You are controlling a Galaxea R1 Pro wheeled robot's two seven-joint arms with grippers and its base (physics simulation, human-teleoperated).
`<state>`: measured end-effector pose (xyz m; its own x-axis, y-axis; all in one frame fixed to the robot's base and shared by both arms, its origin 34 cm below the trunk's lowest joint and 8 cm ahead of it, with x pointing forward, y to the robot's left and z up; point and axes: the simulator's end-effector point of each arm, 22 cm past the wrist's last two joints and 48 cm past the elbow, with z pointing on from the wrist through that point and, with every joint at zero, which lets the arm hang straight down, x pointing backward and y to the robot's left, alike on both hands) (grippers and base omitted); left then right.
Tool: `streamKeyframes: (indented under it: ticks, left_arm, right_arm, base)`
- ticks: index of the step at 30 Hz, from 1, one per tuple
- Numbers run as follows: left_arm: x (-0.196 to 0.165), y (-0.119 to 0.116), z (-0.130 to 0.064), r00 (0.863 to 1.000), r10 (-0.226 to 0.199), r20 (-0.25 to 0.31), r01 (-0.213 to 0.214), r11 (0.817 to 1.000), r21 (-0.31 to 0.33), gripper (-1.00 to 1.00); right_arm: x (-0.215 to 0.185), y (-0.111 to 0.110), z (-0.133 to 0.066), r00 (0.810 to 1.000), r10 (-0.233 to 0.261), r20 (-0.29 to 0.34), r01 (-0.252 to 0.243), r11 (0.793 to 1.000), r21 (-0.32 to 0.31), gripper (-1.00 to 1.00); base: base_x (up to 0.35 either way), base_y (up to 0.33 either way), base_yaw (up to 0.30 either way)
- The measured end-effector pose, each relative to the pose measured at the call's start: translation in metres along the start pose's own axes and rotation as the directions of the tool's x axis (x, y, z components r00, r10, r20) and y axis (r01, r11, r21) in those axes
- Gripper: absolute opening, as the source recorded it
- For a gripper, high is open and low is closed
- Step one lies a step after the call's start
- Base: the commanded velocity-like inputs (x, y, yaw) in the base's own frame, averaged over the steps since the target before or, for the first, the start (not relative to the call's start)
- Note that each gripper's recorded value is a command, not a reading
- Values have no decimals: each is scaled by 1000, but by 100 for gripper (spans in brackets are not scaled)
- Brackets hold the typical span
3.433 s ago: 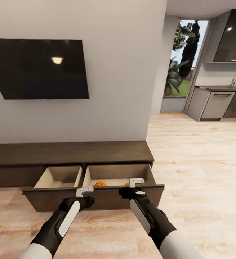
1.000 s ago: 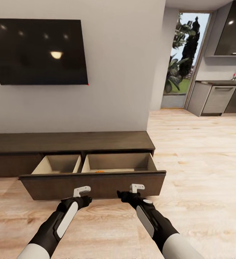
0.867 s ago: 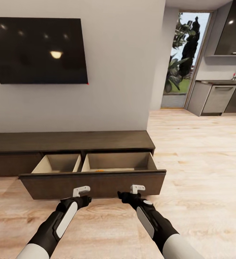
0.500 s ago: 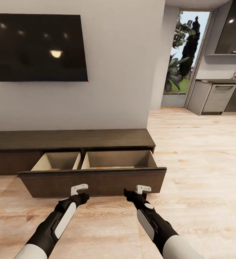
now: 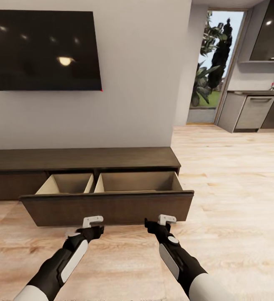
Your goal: Place each of the two pumpkins and all three candles from the living room inside a cabinet in the living room (use any cabinet), then make sure every cabinet is closed, and position the cauldron so it is next to a table in the living room.
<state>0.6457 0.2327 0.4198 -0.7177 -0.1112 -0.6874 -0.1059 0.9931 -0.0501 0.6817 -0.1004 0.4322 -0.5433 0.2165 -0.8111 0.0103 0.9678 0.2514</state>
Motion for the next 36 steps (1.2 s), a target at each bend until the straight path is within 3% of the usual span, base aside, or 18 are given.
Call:
streamKeyframes:
  ticks: [5, 15, 20, 22, 27, 30, 36]
  left_arm:
    - [7, -8, 6, 998, 43, 46, -44, 999, 19, 100]
    - [32, -8, 19, 998, 56, 42, -57, 998, 21, 100]
    - [49, -3, 28, 998, 67, 13, -67, 998, 11, 100]
    - [53, 0, 31, 998, 70, 5, -70, 998, 7, 100]
    - [63, 3, 37, 997, 72, -16, -72, 997, 3, 100]
    - [68, 2, 41, 997, 71, -24, -71, 997, 3, 100]
    - [58, 0, 43, 998, 50, 34, -50, 999, 3, 100]
  right_arm:
    - [7, -3, 3, 1000, 4, 17, -4, 1000, 0, 100]
    - [29, -6, 10, 1000, -20, 11, 20, 1000, -8, 100]
    - [65, -6, 13, 992, -52, -111, 51, 999, -15, 100]
    - [72, -7, 14, 991, -54, -126, 53, 998, -17, 100]
    - [78, -11, 19, 991, -51, -123, 49, 999, -16, 100]
    - [75, -17, 22, 995, -45, -89, 44, 999, -8, 100]
    - [56, -21, 25, 999, -37, 6, 37, 999, 8, 100]
  base:
    - [0, 0, 0]
    - [0, 0, 0]
    - [0, 0, 0]
    - [0, 0, 0]
    - [0, 0, 0]
    - [0, 0, 0]
    - [0, 0, 0]
